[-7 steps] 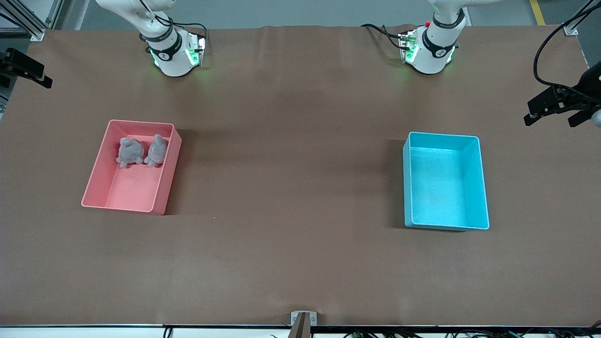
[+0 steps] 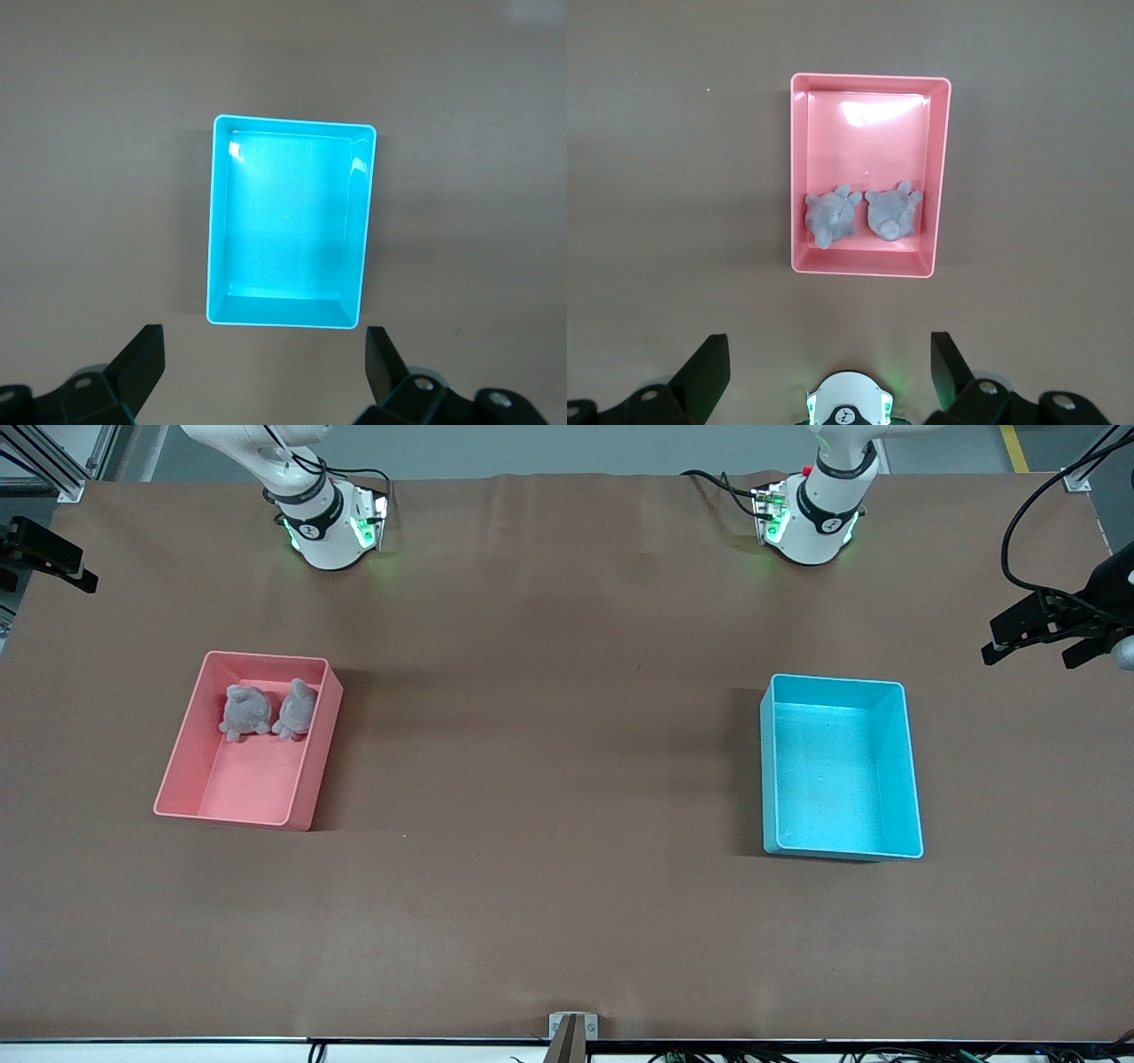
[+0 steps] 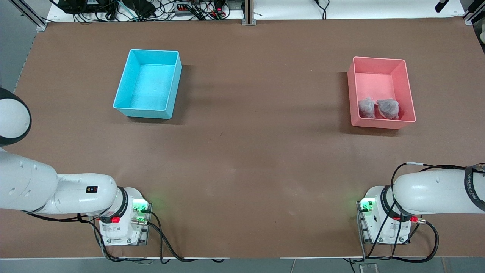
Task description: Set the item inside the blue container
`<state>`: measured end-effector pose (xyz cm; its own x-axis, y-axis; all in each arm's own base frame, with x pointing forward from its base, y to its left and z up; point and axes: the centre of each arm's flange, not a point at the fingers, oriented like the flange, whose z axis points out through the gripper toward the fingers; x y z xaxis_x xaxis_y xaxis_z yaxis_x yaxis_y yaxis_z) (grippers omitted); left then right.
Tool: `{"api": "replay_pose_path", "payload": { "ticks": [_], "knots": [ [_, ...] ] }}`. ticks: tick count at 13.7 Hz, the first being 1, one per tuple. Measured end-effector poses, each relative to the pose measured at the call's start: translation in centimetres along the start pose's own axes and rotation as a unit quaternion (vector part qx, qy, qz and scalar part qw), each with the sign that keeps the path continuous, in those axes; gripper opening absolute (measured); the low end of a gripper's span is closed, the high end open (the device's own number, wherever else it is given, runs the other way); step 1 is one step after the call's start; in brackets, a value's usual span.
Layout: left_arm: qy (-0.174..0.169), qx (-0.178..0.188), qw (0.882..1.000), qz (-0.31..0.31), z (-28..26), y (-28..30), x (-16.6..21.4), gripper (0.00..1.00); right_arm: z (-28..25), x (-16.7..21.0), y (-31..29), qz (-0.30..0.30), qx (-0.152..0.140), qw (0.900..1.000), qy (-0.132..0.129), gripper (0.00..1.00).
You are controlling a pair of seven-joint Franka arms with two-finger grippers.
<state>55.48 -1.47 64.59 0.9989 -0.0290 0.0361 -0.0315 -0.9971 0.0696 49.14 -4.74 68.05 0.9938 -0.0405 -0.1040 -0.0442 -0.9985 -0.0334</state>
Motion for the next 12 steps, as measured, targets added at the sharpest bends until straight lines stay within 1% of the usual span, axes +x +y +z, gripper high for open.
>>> {"api": "replay_pose_path", "payload": {
  "ticks": [5,6,8,11,12],
  "knots": [
    [0.0,0.0,1.0,0.0,0.0,0.0,0.0,1.0,0.1,0.2,0.1,0.001,0.0,1.0,0.002,1.0],
    [0.0,0.0,1.0,0.0,0.0,0.0,0.0,1.0,0.4,0.6,0.1,0.001,-0.001,1.0,-0.002,1.0],
    [0.0,0.0,1.0,0.0,0.0,0.0,0.0,1.0,1.8,2.0,0.3,0.003,-0.001,1.0,-0.011,1.0],
    [0.001,0.0,1.0,0.0,0.0,0.0,0.0,1.0,3.6,4.6,1.0,0.01,-0.004,1.0,-0.001,1.0],
    [0.001,0.0,1.0,-0.001,0.0,-0.1,0.0,1.0,4.5,5.5,1.5,0.015,-0.004,1.0,-0.003,1.0]
  ]
}}
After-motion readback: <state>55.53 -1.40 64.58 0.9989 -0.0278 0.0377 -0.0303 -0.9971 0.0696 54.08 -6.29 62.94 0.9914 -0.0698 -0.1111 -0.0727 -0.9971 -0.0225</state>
